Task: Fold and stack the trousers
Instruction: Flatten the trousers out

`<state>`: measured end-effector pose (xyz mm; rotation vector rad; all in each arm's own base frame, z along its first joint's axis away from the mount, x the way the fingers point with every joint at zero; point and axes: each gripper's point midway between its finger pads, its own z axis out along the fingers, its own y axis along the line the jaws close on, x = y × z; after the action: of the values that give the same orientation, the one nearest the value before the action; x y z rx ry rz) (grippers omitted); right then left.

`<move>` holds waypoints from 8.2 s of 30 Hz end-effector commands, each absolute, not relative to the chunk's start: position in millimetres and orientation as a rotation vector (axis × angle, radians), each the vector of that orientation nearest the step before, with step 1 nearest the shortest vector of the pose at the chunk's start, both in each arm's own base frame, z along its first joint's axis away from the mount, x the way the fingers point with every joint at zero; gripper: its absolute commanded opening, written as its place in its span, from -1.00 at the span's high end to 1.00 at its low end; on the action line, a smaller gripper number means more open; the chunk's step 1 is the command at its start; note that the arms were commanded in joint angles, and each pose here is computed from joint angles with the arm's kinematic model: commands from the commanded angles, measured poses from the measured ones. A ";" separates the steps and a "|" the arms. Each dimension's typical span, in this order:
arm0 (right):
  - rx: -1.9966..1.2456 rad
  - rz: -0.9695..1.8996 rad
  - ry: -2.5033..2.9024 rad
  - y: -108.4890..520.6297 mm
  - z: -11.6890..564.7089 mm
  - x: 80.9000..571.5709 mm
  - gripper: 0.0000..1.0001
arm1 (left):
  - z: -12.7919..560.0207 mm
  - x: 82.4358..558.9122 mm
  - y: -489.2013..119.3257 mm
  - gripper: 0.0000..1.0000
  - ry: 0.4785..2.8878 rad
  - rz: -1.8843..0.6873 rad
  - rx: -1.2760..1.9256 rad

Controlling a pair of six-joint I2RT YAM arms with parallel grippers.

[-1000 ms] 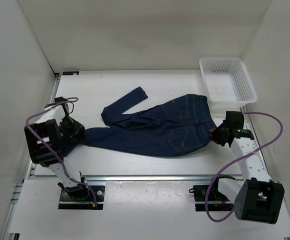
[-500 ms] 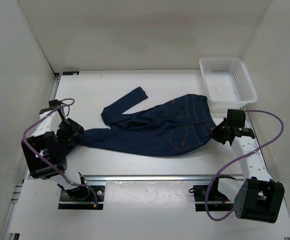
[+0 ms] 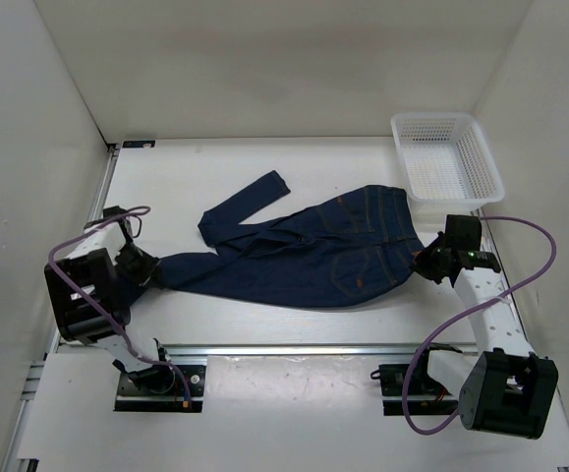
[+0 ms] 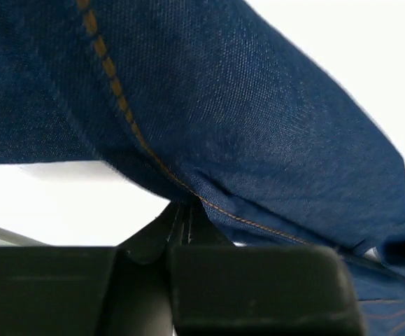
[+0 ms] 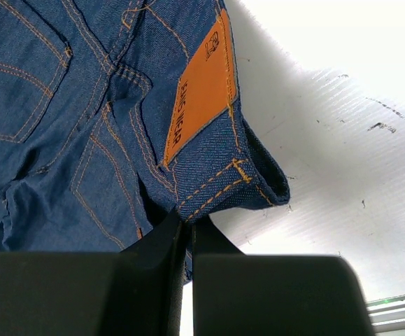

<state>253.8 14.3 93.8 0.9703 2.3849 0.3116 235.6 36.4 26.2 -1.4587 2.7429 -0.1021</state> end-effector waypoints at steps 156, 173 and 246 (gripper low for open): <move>0.841 0.315 2.313 9.6 133.9 258.3 0.97 | 73.1 370.2 88.0 0.72 2.624 0.658 -0.681; 0.830 0.293 2.248 4.6 169.2 254.4 0.99 | 181.9 265.5 70.2 0.79 2.599 0.535 -0.848; 0.814 0.330 2.235 11.2 170.6 250.1 0.97 | 85.1 264.3 -24.9 -0.63 2.969 0.153 -0.467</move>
<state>246.0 10.5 164.4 0.8467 2.2690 0.3213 282.4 -26.6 75.3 -0.4810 2.9723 0.1236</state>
